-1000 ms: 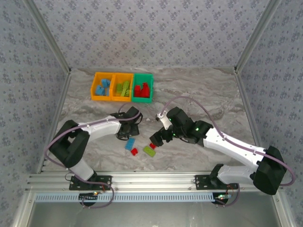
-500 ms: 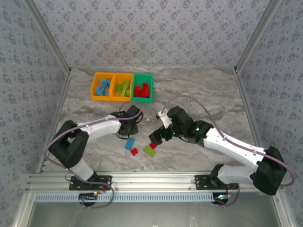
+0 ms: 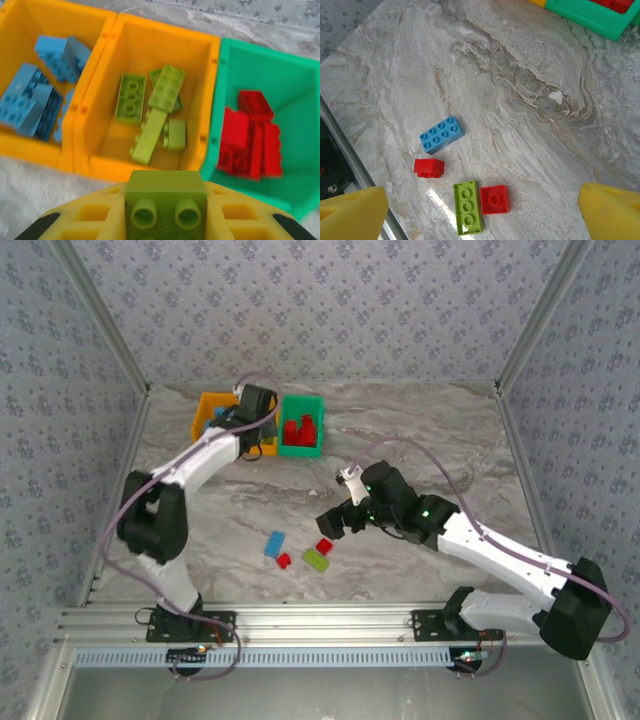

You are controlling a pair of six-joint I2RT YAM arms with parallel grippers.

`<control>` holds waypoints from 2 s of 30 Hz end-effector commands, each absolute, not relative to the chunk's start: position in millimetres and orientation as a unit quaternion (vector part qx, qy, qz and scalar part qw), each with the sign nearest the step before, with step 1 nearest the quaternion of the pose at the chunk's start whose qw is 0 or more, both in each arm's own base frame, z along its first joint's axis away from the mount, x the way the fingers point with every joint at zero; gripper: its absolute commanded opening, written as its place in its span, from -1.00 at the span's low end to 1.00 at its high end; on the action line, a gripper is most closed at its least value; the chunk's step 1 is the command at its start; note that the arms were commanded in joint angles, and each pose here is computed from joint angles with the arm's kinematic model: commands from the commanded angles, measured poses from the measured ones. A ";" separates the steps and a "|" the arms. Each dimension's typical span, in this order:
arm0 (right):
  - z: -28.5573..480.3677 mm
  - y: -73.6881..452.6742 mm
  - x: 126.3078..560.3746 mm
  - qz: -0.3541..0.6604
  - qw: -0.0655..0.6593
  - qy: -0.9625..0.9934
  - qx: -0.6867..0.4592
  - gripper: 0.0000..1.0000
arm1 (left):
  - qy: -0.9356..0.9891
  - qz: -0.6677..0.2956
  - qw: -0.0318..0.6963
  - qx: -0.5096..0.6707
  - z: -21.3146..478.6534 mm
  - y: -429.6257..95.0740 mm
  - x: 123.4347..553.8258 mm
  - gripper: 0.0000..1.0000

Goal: Sort the legos into containers by color

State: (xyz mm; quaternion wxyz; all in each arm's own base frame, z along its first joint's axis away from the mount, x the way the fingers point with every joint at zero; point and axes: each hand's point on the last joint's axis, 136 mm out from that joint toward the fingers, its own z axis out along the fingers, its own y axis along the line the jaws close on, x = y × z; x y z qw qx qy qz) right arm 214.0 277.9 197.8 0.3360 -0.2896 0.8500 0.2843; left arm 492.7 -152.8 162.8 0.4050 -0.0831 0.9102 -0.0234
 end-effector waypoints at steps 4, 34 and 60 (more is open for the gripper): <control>208.4 258.6 205.0 0.303 0.353 0.849 -0.251 1.00 | 0.913 -0.019 0.400 -0.078 152.8 -141.2 557.6 -0.26; 94.8 297.5 207.6 0.249 0.217 0.919 -0.213 0.86 | 0.789 -0.173 0.397 0.437 245.8 -229.0 162.4 0.23; 134.2 322.6 243.1 0.207 0.327 0.883 -0.266 -0.30 | 0.725 -0.108 0.446 0.514 229.1 -195.0 145.7 0.98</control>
